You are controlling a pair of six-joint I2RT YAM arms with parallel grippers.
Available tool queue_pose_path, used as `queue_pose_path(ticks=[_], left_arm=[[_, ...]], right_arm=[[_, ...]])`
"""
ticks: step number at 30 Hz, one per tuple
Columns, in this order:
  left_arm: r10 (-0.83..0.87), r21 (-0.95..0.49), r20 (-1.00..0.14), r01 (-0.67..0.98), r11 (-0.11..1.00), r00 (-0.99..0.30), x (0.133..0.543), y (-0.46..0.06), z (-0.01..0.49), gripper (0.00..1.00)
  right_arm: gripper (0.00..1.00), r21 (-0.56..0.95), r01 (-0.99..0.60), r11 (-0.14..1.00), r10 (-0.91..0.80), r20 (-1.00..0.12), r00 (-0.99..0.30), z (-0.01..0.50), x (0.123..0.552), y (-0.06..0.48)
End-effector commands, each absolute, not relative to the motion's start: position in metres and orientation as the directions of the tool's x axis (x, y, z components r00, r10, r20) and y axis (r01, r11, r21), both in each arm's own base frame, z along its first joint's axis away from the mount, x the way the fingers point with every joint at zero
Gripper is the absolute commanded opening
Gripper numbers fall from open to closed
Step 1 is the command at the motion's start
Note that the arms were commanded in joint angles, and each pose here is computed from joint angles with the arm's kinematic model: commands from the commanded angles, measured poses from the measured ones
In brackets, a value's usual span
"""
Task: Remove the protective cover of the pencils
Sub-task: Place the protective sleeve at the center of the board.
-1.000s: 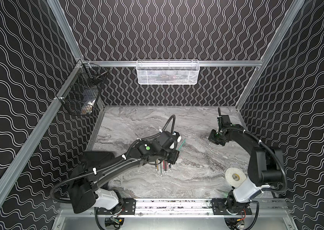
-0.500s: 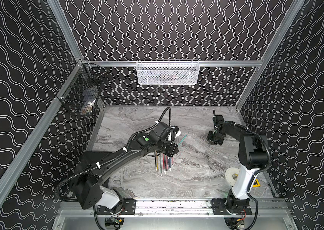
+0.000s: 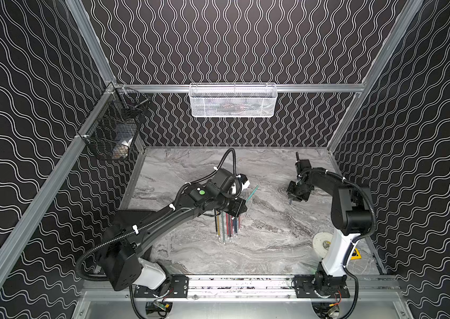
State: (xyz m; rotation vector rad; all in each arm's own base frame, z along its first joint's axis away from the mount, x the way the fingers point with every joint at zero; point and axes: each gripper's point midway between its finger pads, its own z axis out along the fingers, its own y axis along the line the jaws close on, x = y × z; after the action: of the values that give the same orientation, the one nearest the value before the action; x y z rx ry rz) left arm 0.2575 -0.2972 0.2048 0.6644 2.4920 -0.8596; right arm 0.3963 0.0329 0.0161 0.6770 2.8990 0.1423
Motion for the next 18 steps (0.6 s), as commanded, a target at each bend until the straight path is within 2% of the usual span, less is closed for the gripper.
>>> queue_pose_path(ticks=[1,5,8,13,18], left_arm=[[0.307,-0.447,-0.540,0.576,0.684,-0.784,0.259,-0.297,0.207,0.00],[0.303,-0.443,-0.531,0.564,0.697,-0.792,0.262,-0.293,0.201,0.00],[0.290,-0.443,-0.510,0.536,0.719,-0.810,0.267,-0.289,0.192,0.00],[0.240,-0.437,-0.486,0.472,0.765,-0.840,0.277,-0.285,0.176,0.00],[0.098,-0.555,-0.399,0.325,0.766,-0.912,0.283,-0.299,0.146,0.00]], right_arm=[[0.24,0.100,0.446,0.889,0.456,-0.134,-0.880,0.011,0.394,0.027],[0.26,0.112,0.444,0.889,0.457,-0.163,-0.874,0.023,0.394,0.027],[0.34,0.139,0.434,0.890,0.454,-0.196,-0.869,0.041,0.397,0.028],[0.35,0.169,0.420,0.892,0.452,-0.269,-0.851,0.075,0.397,0.026],[0.35,0.262,0.388,0.883,0.460,-0.327,-0.826,0.109,0.381,0.034]])
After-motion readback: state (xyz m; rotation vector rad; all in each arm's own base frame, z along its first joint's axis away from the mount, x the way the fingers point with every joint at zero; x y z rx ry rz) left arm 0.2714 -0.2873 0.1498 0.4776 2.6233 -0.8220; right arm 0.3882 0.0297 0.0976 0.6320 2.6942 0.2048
